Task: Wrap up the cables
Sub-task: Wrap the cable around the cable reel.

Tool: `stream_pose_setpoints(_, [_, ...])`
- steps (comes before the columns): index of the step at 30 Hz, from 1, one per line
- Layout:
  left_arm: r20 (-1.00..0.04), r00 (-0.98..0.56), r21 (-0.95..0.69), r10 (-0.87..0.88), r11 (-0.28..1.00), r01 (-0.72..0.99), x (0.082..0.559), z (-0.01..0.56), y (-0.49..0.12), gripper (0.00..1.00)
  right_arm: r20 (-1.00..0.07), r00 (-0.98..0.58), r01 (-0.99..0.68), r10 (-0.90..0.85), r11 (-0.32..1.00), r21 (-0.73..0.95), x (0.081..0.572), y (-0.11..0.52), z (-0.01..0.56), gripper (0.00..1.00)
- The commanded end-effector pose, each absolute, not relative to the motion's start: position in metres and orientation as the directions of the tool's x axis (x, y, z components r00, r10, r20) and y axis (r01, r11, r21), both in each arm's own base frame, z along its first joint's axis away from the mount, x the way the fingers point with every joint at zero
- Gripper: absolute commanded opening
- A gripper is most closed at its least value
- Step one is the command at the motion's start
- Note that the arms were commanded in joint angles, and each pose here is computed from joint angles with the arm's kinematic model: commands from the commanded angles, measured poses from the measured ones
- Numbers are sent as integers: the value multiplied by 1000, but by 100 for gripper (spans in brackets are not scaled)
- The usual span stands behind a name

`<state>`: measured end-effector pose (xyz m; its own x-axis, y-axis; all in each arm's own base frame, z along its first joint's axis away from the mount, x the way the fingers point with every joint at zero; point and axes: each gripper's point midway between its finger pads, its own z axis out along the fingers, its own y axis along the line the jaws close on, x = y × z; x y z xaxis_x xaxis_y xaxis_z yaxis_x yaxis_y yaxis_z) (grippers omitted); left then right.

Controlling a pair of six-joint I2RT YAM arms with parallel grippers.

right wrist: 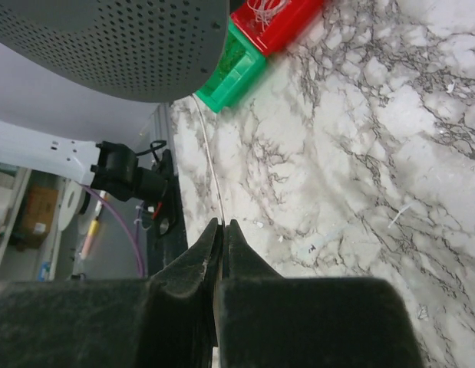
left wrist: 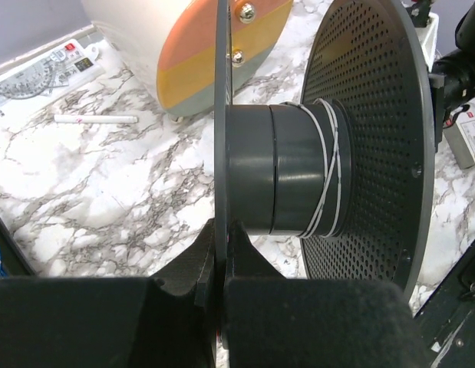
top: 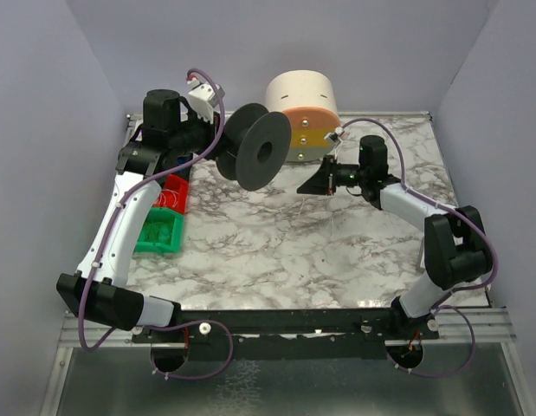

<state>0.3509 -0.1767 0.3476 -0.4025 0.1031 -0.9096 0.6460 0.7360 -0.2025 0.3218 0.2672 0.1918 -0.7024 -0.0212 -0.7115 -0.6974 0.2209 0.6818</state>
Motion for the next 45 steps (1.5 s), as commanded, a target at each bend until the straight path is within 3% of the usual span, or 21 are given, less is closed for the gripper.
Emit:
stream_pose_setpoints(1, [-937,-329,-130,121,752,646,358,364,-173,0,-715,-699,-712,0,84,697,311,261,228,0])
stream_pose_setpoints(15, [-944,-308,-146,119,686,713,346,376,-191,0,-706,-680,-709,-200,-68,702,263,274,207,0])
stream_pose_setpoints(25, [-953,-291,-145,89,709,691,354,395,-190,0,-790,-506,-715,-347,-345,609,193,311,192,1])
stream_pose_setpoints(30, [-953,-297,-154,55,758,634,369,401,-185,0,-781,-515,-667,-354,-407,624,173,316,194,1])
stream_pose_setpoints(39, [-949,-314,-192,17,760,621,371,397,-187,0,-785,-472,-654,-400,-438,616,156,327,191,1])
stream_pose_setpoints(41, [-953,-303,-184,16,763,619,368,400,-185,0,-786,-448,-682,-427,-406,609,159,329,184,1])
stream_pose_setpoints(45, [-959,-282,-166,14,779,604,367,403,-180,0,-809,-437,-824,-394,-185,535,185,339,171,1])
